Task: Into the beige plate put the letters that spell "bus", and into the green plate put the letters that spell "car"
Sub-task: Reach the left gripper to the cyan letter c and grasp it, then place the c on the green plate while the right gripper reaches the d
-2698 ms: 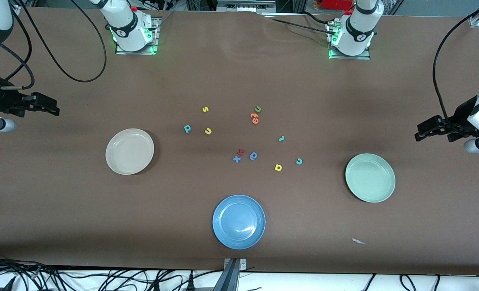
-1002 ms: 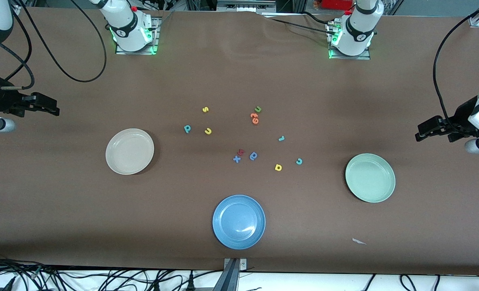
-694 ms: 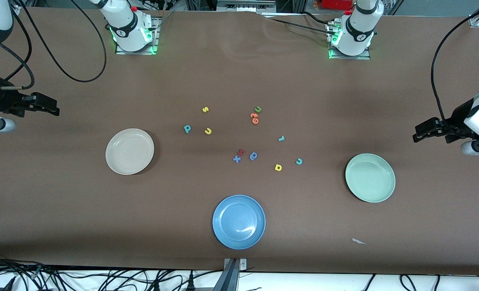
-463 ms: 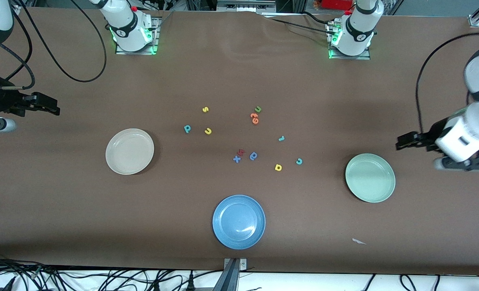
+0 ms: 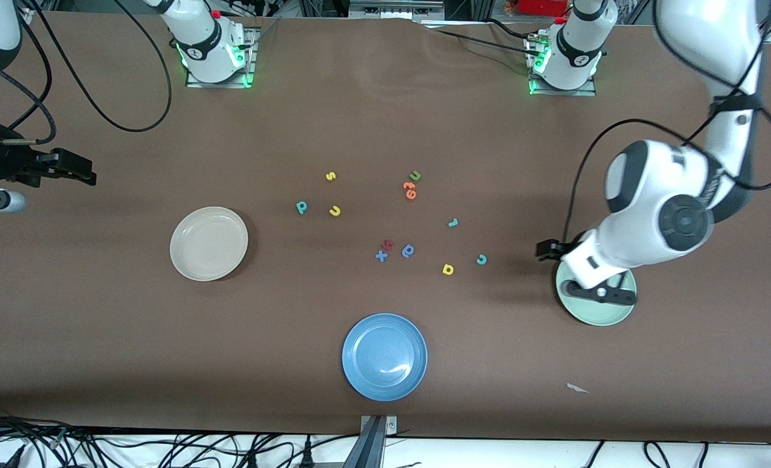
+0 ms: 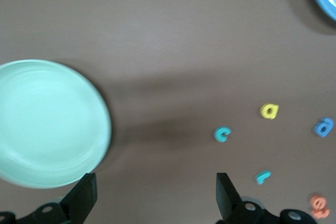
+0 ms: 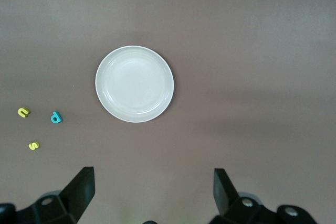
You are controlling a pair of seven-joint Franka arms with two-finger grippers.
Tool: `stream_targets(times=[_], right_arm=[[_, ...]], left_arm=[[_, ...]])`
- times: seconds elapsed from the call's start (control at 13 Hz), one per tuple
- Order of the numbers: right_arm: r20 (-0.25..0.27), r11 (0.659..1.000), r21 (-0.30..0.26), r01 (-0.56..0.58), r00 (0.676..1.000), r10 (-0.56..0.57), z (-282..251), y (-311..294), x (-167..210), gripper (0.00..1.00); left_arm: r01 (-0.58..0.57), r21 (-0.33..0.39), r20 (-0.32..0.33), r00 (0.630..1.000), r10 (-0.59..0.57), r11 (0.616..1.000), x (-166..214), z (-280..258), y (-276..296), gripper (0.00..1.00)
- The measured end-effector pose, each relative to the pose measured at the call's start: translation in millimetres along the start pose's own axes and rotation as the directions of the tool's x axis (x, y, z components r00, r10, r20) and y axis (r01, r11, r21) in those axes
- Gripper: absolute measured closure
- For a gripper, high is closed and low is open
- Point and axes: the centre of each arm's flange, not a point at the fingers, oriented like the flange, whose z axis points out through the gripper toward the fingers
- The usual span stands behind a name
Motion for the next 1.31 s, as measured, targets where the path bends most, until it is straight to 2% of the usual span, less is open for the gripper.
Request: stream_targets(times=[0.31, 0.46, 0.85, 1.08, 1.31], right_arm=[[0.0, 0.999, 0.016, -0.033, 0.999, 0.033, 0.6, 15.3, -0.9, 0.0], [0.0, 0.999, 0.015, -0.037, 0.999, 0.037, 0.7, 17.4, -0.9, 0.0], [0.008, 0.999, 0.016, -0.04, 0.999, 0.04, 6.1, 14.1, 2.3, 0.0], [0.021, 1.0, 0.021, -0.005, 1.0, 0.005, 16.9, -7.7, 9.5, 0.0], [0.029, 0.999, 0.017, 0.03, 0.999, -0.031, 42.0, -35.1, 27.5, 0.0]], left_arm=[[0.135, -0.022, -0.046, 0.99, -0.136, 0.991, 3.6, 66.8, 48.4, 0.0], [0.165, -0.024, -0.071, 0.984, -0.166, 0.986, 1.7, 105.8, 73.8, 0.0], [0.136, 0.014, -0.122, 0.984, -0.133, 0.991, -25.3, 178.2, 82.8, 0.0], [0.116, 0.029, -0.115, 0.987, -0.112, 0.993, -36.6, 191.0, 87.3, 0.0], [0.102, 0.055, -0.111, 0.989, -0.095, 0.993, -44.0, 195.2, 95.5, 0.06]])
